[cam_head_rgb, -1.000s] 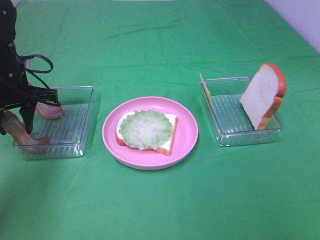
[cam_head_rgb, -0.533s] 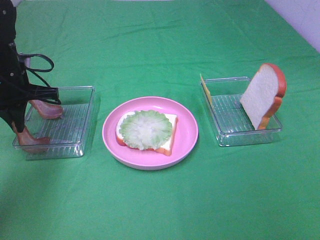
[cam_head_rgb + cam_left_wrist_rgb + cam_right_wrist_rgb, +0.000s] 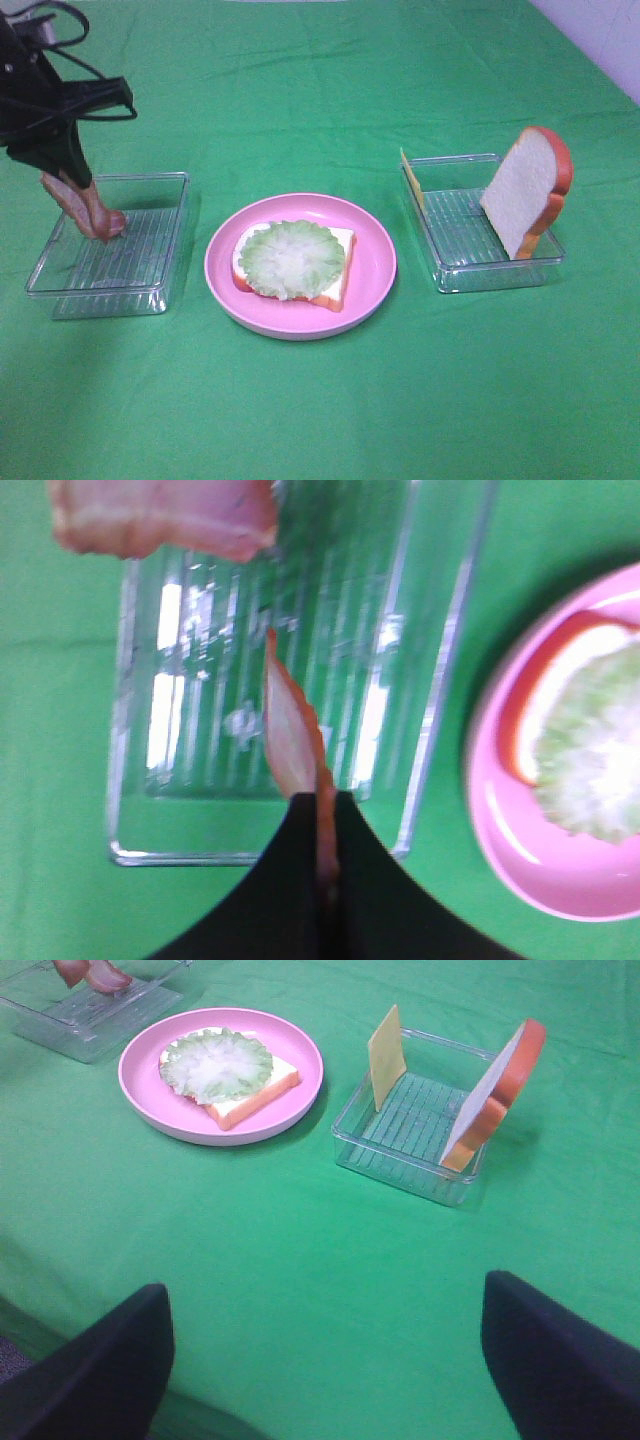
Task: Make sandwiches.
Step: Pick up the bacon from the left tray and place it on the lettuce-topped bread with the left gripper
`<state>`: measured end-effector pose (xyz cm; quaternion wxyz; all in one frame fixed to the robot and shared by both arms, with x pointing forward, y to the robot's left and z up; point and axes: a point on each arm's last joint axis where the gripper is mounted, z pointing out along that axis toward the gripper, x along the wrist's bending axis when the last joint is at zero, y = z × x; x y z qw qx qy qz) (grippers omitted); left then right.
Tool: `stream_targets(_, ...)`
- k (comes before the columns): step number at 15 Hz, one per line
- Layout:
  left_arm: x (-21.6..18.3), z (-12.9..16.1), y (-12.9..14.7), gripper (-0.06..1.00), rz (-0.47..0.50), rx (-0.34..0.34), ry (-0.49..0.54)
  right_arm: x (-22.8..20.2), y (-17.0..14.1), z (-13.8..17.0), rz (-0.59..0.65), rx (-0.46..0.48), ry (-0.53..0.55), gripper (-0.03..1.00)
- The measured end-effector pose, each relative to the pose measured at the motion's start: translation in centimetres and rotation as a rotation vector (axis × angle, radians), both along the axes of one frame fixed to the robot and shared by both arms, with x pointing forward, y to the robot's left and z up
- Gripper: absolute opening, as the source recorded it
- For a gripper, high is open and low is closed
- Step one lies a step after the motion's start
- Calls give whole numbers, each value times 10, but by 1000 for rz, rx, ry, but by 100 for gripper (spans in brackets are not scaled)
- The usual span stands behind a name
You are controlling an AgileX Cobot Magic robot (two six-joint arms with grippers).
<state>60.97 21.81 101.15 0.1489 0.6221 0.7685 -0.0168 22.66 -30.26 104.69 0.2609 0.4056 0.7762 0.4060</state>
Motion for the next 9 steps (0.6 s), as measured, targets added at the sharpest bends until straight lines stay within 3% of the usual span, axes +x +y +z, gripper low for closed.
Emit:
stream_targets(3, 3, 18, -18, 0, -45, -202, -128, 0, 0, 0, 0, 0, 0, 79)
stream_targets(6, 12, 11, -53, 0, -98, -390, -193, 0, 0, 0, 0, 0, 0, 79)
stream_targets(9, 15, -8, -92, 0, -155, -504, -214, 0, 0, 0, 0, 0, 0, 79)
